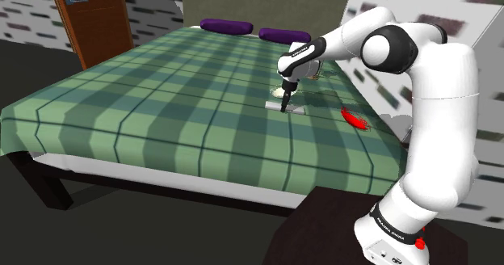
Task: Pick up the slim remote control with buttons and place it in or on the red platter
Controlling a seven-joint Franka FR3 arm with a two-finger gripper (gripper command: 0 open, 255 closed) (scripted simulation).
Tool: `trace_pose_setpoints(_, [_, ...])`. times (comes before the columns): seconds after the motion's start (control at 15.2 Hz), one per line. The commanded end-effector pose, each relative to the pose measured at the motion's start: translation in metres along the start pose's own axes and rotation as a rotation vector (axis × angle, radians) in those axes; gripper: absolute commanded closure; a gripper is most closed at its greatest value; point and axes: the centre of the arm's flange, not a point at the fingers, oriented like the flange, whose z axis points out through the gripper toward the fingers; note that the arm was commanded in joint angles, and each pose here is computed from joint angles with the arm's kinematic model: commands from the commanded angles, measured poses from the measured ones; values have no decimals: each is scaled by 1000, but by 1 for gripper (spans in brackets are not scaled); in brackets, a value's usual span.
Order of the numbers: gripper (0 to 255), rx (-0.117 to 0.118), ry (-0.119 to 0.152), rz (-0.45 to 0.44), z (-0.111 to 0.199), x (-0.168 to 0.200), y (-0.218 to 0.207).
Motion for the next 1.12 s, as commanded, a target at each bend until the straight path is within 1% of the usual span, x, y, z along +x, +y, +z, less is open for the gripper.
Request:
trace_pose_setpoints(0.0, [0, 0, 0, 0, 0, 0, 0])
trace_pose_setpoints(0.13, [0, 0, 0, 0, 0, 0, 0])
trace_pose_setpoints(0.2, [255, 0, 0, 0, 0, 0, 0])
trace_pose_setpoints(0.79, [255, 0, 0, 0, 0, 0, 0])
trace_pose_setpoints(1.06, [255, 0, 0, 0, -21, 0, 0])
